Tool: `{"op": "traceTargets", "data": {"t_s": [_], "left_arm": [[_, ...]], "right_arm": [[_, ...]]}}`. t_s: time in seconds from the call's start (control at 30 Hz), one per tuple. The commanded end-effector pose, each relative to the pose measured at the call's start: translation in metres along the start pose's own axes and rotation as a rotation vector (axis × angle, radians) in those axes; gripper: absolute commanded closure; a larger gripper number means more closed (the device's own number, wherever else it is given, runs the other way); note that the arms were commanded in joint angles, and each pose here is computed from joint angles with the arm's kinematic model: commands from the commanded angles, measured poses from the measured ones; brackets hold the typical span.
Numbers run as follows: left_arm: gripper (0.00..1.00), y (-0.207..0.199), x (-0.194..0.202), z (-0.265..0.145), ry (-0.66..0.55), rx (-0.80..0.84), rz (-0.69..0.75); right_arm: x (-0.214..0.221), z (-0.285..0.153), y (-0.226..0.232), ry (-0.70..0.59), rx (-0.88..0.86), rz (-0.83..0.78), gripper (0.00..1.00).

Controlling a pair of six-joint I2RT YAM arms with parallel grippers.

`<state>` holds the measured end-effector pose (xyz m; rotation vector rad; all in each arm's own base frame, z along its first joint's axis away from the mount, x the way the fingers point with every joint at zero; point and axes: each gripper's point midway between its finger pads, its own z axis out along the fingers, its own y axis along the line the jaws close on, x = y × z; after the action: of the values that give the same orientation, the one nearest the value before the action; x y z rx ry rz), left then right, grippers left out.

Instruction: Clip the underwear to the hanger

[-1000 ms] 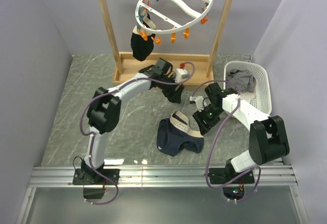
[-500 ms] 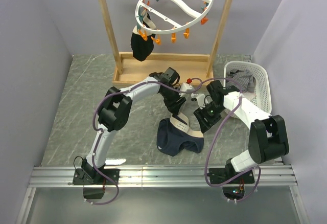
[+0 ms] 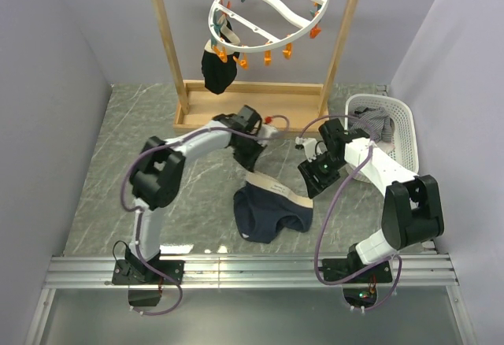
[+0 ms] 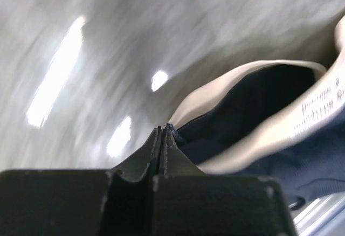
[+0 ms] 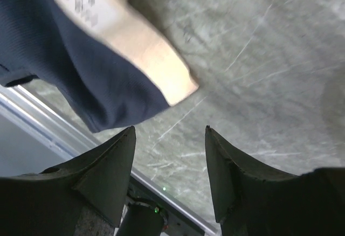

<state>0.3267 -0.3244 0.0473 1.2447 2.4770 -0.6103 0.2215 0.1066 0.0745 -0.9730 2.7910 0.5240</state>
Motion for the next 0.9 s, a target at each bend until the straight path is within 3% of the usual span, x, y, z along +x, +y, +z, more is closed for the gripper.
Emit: {"op": "traceTargets", "data": {"t_s": [0.0, 0.13, 0.33, 0.53, 0.57, 0.63, 0.67, 0.7, 0.77, 0.87], "left_arm": [[1.0, 0.042, -0.003, -0.069, -0.106, -0.294, -0.27], [1.0, 0.056, 0.039, -0.08, -0.041, -0.384, -0.483], [1.0, 0.069, 0.055, -0.071, -0.023, -0.434, -0.558], [0.79, 0.104, 0.049, -0.095, -0.096, -0.455, -0.665], [0.65, 0.103, 0.044, -0.101, -0.131, -0.409, -0.681], [0.49, 0.115, 0.04, -0.125, -0.27, -0.355, -0.73], [0.36, 0.114, 0.038, -0.132, -0.322, -0.318, -0.733], [0.31, 0.108, 0.036, -0.132, -0.375, -0.251, -0.712], [0.26, 0.103, 0.032, -0.149, -0.452, -0.234, -0.664], [0.3, 0.09, 0.036, -0.14, -0.472, -0.163, -0.602]], "right_arm": [[-0.028, -0.005, -0.008, -0.086, 0.03, 0.018, 0.39], [-0.042, 0.003, -0.011, -0.099, 0.006, 0.054, 0.41], [-0.067, 0.016, -0.018, -0.126, -0.02, 0.108, 0.42], [-0.093, 0.032, -0.031, -0.166, -0.02, 0.195, 0.45], [-0.099, 0.033, -0.032, -0.182, -0.024, 0.196, 0.45], [-0.107, 0.035, -0.03, -0.193, -0.046, 0.21, 0.45], [-0.111, 0.036, -0.03, -0.202, -0.049, 0.209, 0.45], [-0.114, 0.038, -0.03, -0.2, -0.05, 0.209, 0.45], [-0.117, 0.041, -0.032, -0.201, -0.052, 0.212, 0.45], [-0.119, 0.049, -0.031, -0.195, -0.073, 0.232, 0.45]]}}
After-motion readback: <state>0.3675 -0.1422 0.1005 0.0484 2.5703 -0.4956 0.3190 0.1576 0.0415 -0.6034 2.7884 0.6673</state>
